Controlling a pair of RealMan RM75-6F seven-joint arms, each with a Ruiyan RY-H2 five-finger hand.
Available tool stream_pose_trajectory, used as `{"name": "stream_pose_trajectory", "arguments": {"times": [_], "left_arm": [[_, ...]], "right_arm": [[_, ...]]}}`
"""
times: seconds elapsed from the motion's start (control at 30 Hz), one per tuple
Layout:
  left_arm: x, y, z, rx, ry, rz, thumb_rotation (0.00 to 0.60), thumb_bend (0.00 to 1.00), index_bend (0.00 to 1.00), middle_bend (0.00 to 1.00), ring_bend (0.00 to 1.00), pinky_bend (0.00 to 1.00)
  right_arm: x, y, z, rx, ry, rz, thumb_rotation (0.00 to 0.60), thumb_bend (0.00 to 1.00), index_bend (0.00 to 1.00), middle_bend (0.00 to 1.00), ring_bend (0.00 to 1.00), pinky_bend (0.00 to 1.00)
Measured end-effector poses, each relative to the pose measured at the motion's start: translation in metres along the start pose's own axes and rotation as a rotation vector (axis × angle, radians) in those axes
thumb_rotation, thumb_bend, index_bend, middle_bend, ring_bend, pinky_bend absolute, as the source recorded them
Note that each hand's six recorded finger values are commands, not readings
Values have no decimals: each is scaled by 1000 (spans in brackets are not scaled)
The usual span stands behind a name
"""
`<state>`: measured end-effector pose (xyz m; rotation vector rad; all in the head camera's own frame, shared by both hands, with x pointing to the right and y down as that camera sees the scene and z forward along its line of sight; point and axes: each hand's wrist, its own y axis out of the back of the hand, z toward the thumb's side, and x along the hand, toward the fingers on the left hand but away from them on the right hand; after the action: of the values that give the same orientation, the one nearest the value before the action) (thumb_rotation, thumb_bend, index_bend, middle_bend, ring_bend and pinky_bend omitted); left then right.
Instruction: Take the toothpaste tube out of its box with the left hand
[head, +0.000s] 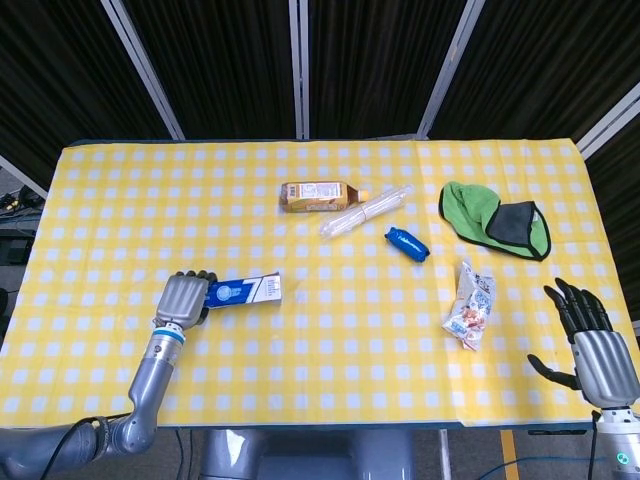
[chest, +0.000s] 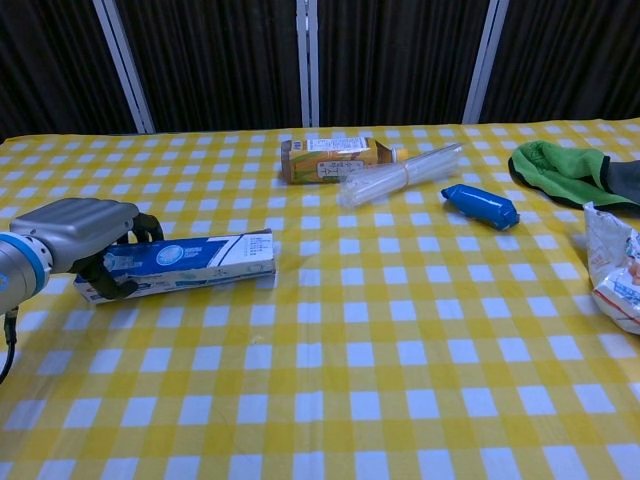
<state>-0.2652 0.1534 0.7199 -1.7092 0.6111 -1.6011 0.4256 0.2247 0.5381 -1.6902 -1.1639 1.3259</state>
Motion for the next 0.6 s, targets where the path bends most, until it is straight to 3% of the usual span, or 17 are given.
{"name": "stream_pose_trajectory", "arguments": {"times": [0.27, 0.6], "left_arm": [[-3, 11, -3, -11, -3, 76, 600, 561, 487, 331, 338, 388], [-15, 57, -17, 96, -70, 188, 600, 560, 485, 330, 338, 386]], "right_arm": [[1, 0, 1, 2, 3, 0, 600, 84, 33, 0, 0, 0], [1, 0, 3, 4, 6, -3, 600, 84, 33, 0, 0, 0]]}}
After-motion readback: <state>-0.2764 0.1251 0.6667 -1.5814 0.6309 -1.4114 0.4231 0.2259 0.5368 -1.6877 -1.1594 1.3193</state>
